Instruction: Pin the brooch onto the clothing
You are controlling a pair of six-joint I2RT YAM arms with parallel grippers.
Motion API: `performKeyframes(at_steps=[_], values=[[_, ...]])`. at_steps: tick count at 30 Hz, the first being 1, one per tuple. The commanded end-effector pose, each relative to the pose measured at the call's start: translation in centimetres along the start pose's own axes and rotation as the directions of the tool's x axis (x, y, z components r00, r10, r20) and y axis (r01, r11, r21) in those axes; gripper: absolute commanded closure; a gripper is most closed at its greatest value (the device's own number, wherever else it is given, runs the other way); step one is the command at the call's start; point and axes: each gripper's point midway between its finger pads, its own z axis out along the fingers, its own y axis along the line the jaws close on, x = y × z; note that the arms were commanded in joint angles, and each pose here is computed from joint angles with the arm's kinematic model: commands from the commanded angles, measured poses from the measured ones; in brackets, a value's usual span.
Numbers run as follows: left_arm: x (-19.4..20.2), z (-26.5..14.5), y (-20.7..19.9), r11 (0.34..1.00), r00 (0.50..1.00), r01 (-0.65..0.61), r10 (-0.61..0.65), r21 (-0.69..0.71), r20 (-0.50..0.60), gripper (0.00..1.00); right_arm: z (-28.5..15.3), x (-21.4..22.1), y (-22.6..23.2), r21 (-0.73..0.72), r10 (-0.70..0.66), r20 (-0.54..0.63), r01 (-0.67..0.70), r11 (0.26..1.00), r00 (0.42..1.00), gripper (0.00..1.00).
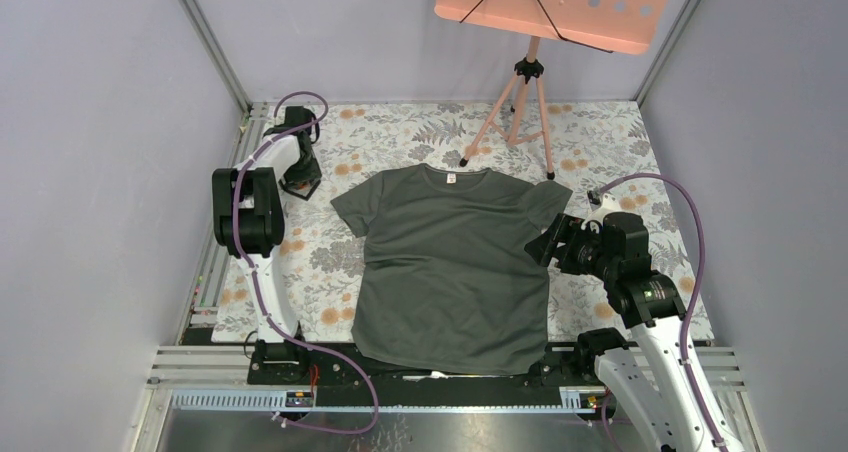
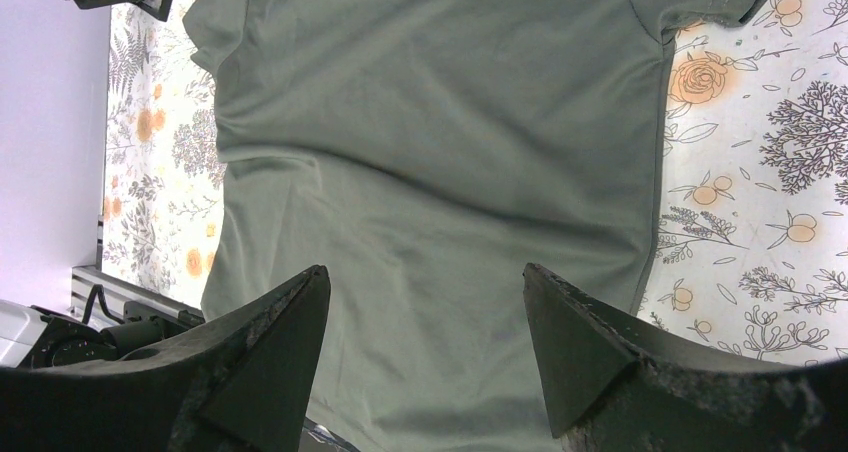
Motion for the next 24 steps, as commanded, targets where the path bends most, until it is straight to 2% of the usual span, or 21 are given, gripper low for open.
performKeyframes(at_steps=[1, 12, 15, 20, 24], values=[[-1.1, 0.0, 0.6, 0.999, 0.999, -0.035, 0.036, -0.04, 0.03, 0.57, -0.2, -0.3, 0.6, -0.027, -0.001, 0.009, 0.001, 1.0, 1.0, 0.22], [-1.3, 0.1, 0.8, 0.993, 0.995, -0.091, 0.094, -0.07, 0.039, 0.54, -0.3, -0.3, 0.6, -0.026, 0.004, 0.011, -0.004, 1.0, 1.0, 0.23], [-1.3, 0.0, 0.8, 0.992, 0.994, -0.097, 0.101, -0.079, 0.045, 0.57, -0.3, -0.3, 0.6, -0.025, 0.003, 0.012, -0.003, 1.0, 1.0, 0.23], [-1.6, -0.1, 1.1, 0.988, 0.991, -0.117, 0.122, -0.102, 0.054, 0.7, -0.4, -0.2, 0.6, -0.024, 0.004, 0.011, -0.003, 1.0, 1.0, 0.23], [-1.8, -0.8, 0.8, 0.983, 0.986, -0.138, 0.148, -0.119, 0.073, 0.72, -0.4, -0.2, 0.5, -0.022, 0.004, 0.01, -0.004, 1.0, 1.0, 0.23]])
